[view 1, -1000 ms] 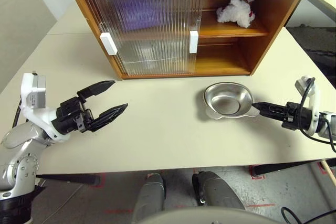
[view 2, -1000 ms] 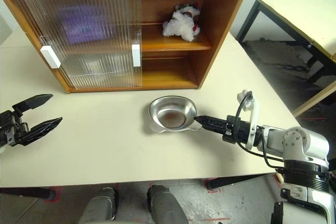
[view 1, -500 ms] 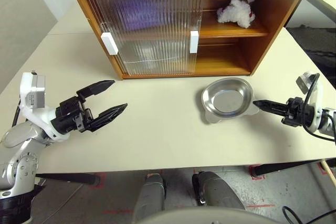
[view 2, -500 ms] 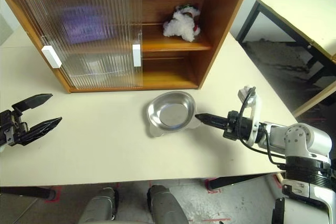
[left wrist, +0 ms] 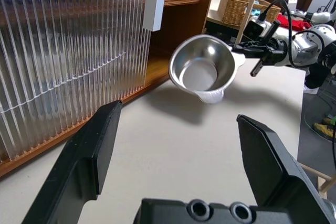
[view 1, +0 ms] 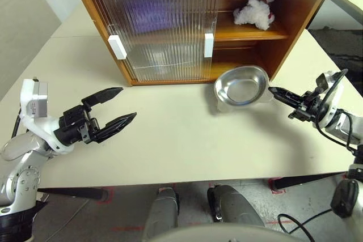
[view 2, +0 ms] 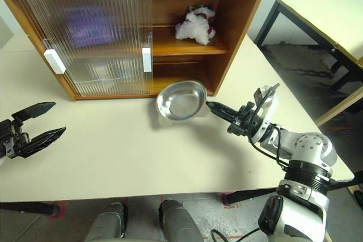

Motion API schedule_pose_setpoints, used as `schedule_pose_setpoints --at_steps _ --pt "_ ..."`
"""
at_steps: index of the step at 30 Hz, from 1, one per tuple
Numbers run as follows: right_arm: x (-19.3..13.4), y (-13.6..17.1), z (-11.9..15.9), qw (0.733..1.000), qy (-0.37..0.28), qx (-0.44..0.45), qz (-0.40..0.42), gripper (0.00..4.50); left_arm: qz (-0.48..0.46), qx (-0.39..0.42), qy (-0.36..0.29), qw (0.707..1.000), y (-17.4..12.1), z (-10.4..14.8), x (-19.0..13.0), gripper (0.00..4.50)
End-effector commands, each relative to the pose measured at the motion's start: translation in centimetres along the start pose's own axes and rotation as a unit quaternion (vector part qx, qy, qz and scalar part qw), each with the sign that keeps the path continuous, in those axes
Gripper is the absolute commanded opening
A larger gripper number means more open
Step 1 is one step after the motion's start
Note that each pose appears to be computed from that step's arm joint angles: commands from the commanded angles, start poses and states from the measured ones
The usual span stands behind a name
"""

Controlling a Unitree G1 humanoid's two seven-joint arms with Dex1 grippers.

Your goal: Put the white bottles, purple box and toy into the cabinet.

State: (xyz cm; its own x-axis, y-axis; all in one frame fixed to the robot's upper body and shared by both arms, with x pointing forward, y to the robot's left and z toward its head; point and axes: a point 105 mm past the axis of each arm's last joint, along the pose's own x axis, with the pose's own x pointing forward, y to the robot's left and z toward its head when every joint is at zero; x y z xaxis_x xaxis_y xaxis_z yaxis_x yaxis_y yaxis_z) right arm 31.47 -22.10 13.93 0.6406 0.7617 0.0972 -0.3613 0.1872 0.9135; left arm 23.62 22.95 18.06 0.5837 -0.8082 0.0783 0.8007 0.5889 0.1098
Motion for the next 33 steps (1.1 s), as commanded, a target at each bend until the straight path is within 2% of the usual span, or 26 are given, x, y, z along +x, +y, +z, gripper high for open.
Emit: schedule_pose_setpoints --at_steps 1,18,21,33 --pt "0.1 0.1 0.9 0.999 -0.035 0.014 0.015 0.02 0.000 0.005 0.006 1.000 -0.1 0.2 -0.3 4.50" --pt "4.7 -2.1 2.1 0.996 -0.091 -0.004 -0.013 0.02 0.001 0.008 0.012 1.000 0.0 0.5 -0.5 4.50" --pt "5.6 -2.5 2.8 0.992 -0.120 -0.008 -0.028 0.02 0.000 0.009 0.012 1.000 0.0 0.5 -0.4 4.50" --pt "7.9 -2.9 1.7 0.984 -0.141 -0.061 -0.086 0.02 0.005 0.007 0.012 1.000 -0.3 0.5 -0.5 4.50"
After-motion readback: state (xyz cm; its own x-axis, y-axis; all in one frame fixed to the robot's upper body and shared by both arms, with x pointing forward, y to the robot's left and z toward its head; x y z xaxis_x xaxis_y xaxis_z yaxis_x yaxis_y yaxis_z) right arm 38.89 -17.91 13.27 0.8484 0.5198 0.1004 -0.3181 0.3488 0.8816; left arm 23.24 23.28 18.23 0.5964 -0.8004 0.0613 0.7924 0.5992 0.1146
